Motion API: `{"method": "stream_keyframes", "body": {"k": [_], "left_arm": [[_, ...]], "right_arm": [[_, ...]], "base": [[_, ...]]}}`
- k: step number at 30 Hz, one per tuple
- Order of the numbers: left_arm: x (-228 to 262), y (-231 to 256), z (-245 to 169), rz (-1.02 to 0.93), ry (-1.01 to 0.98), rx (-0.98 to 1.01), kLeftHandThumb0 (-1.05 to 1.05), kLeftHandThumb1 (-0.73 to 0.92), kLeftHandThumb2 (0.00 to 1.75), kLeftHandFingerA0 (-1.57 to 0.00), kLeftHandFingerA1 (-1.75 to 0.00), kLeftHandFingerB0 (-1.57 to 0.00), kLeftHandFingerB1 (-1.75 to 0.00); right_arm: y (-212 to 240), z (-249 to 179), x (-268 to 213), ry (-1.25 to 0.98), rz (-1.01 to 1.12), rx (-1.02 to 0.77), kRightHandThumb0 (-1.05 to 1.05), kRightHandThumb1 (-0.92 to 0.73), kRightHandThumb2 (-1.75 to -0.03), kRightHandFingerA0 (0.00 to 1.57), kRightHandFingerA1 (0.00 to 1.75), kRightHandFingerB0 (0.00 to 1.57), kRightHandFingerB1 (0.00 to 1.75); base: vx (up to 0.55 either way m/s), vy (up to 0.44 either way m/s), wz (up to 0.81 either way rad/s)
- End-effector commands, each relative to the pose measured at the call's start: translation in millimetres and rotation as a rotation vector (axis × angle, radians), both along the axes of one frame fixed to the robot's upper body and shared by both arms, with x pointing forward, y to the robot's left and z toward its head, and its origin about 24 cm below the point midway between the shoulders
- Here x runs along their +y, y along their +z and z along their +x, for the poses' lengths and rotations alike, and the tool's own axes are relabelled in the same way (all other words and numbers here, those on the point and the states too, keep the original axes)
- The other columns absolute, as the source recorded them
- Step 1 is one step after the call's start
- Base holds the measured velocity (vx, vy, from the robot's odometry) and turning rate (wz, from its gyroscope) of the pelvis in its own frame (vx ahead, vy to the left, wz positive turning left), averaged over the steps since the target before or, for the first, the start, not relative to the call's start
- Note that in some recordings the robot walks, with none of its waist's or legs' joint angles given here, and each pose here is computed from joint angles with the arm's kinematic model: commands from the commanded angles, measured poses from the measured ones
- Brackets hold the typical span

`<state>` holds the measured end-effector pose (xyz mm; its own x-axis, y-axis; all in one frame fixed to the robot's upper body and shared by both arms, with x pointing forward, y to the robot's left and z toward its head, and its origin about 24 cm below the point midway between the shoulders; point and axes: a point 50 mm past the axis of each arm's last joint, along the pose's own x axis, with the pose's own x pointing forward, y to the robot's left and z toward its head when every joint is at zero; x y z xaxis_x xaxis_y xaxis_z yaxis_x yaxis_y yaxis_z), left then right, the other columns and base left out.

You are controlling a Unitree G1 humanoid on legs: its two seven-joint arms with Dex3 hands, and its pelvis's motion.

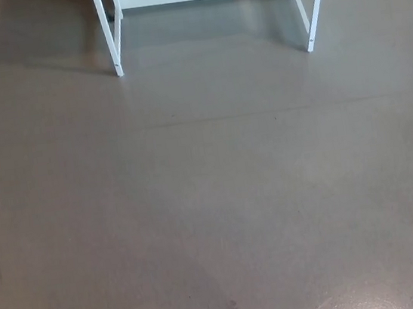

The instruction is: The robot walk towards a table in front and uses its left hand to pickup a tennis ball on the left side and put it in a container on the right hand side

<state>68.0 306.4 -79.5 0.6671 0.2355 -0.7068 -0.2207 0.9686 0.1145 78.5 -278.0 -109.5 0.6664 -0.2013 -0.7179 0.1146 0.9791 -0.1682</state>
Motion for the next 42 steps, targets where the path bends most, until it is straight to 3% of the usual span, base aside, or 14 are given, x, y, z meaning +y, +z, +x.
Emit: {"method": "stream_keyframes", "body": {"k": [1, 2, 3, 4, 20, 21, 22, 34, 35, 42], "left_arm": [[-3, 9, -4, -0.121, 0.016, -0.065, 0.06, 0.79, 0.64, -0.29, -0.36, -0.19, -0.30], [-2, 9, -5, -0.111, 0.013, -0.056, 0.06, 0.79, 0.64, -0.29, -0.36, -0.19, -0.30], [-2, 9, -9, -0.108, 0.009, -0.049, 0.04, 0.57, 0.97, -0.19, -0.51, -0.11, -0.46], [-2, 9, -10, -0.106, 0.006, -0.049, 0.04, 0.57, 0.98, -0.18, -0.51, -0.11, -0.47], [-6, 9, -16, -0.049, -0.048, -0.024, 0.03, 0.53, 0.95, -0.23, -0.53, -0.14, -0.48], [-6, 8, -16, -0.046, -0.047, -0.020, 0.04, 0.53, 0.95, -0.24, -0.53, -0.14, -0.48], [-6, 8, -17, -0.046, -0.045, -0.018, 0.04, 0.53, 0.95, -0.23, -0.53, -0.14, -0.47], [-5, 8, -17, -0.040, -0.048, -0.025, 0.04, 0.53, 0.95, -0.24, -0.53, -0.14, -0.48], [-4, 8, -17, -0.038, -0.046, -0.023, 0.03, 0.52, 0.94, -0.25, -0.53, -0.15, -0.48], [-5, 8, -12, -0.023, -0.060, -0.028, 0.02, 0.52, 0.94, -0.24, -0.53, -0.13, -0.47]], "right_arm": [[8, -2, -19, -0.018, -0.013, -0.082, -0.14, -0.38, -0.85, 0.37, 0.60, 0.18, 0.51], [8, -4, -21, 0.002, -0.042, -0.069, -0.14, -0.38, -0.85, 0.37, 0.60, 0.18, 0.51], [7, -8, -20, 0.030, -0.075, -0.054, -0.15, -0.38, -0.85, 0.36, 0.59, 0.18, 0.50], [6, -9, -20, 0.044, -0.081, -0.052, -0.17, -0.38, -0.85, 0.35, 0.59, 0.17, 0.50], [3, -14, -16, 0.112, -0.121, -0.049, -0.21, -0.37, -0.84, 0.36, 0.59, 0.18, 0.50], [3, -14, -17, 0.113, -0.126, -0.042, -0.27, -0.55, -0.56, 0.45, 0.44, 0.30, 0.34], [5, -14, -15, 0.121, -0.128, -0.051, -0.20, -0.37, -0.85, 0.37, 0.60, 0.18, 0.50], [2, -11, -14, 0.177, -0.166, -0.045, -0.21, -0.37, -0.85, 0.40, 0.61, 0.19, 0.51], [2, -11, -15, 0.179, -0.169, -0.041, -0.25, -0.54, -0.56, 0.47, 0.46, 0.31, 0.35], [3, -6, -13, 0.212, -0.192, -0.054, -0.26, -0.55, -0.56, 0.46, 0.46, 0.32, 0.36]], "base": [[0.00, 0.000, 0.00], [0.00, 0.000, 0.00], [0.00, 0.000, 0.00], [0.00, 0.000, 0.00], [0.01, 0.011, 0.04], [-0.03, 0.060, 0.22], [0.00, 0.000, 0.00], [0.13, 0.283, -0.19], [0.19, 0.074, -0.01], [0.18, -0.042, 0.11]]}}
